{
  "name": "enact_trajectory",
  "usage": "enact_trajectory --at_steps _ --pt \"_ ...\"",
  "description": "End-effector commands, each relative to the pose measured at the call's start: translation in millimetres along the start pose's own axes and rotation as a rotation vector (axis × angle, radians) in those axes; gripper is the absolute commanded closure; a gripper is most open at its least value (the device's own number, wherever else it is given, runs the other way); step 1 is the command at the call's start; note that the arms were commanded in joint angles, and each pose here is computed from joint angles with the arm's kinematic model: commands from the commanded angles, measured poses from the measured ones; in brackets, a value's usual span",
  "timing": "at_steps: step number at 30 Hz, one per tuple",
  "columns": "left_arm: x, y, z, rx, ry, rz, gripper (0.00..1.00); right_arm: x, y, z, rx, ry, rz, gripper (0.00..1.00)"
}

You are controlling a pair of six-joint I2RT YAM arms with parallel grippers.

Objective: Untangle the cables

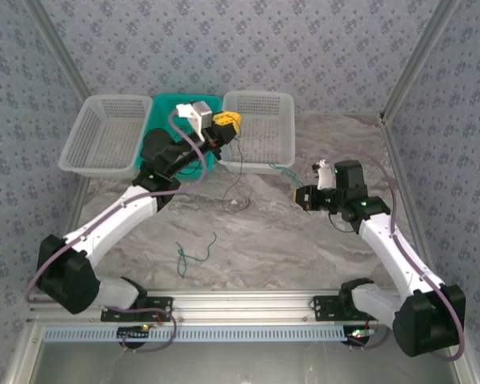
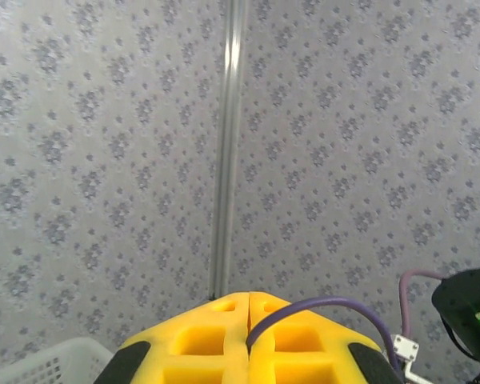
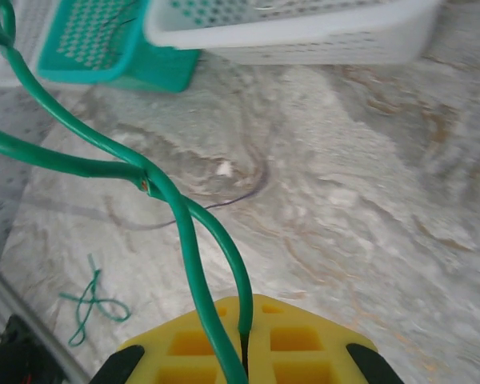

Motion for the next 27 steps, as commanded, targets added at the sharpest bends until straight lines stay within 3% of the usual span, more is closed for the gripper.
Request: enact_trajectory --at_steps 1,6,16,21,27 --pt "-8 10 50 -0.076 -0.056 0.062 1.0 -37 -2 -15 0.014 -0.134 -0.138 1.0" --pt "-17 9 94 -0.095 -0.134 0.092 1.0 -44 -10 -22 -0.014 -0.188 -0.113 1.0" --pt "2 -14 182 -0.215 -0.3 0.137 1.0 -42 -14 -21 -0.004 -0.197 -0.089 1.0" --pt "47 -26 219 -0.288 -0.368 0.215 1.0 -40 -14 -22 -0.003 -0.199 -0.074 1.0" --pt "132 -26 217 -0.242 -0.414 0.42 1.0 -37 -8 -27 0.007 -0.186 -0.071 1.0"
Point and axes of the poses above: each hand's point on the last joint's axis, 136 mm out from that joint toward the fingers, its own y axis back along the fingers, its own x axis along the line the jaws close on, z = x × y, the point moved 2 cm from there along y, back along the fingers, and after that the axes turned 10 degrees about y, right-handed, at the moved point
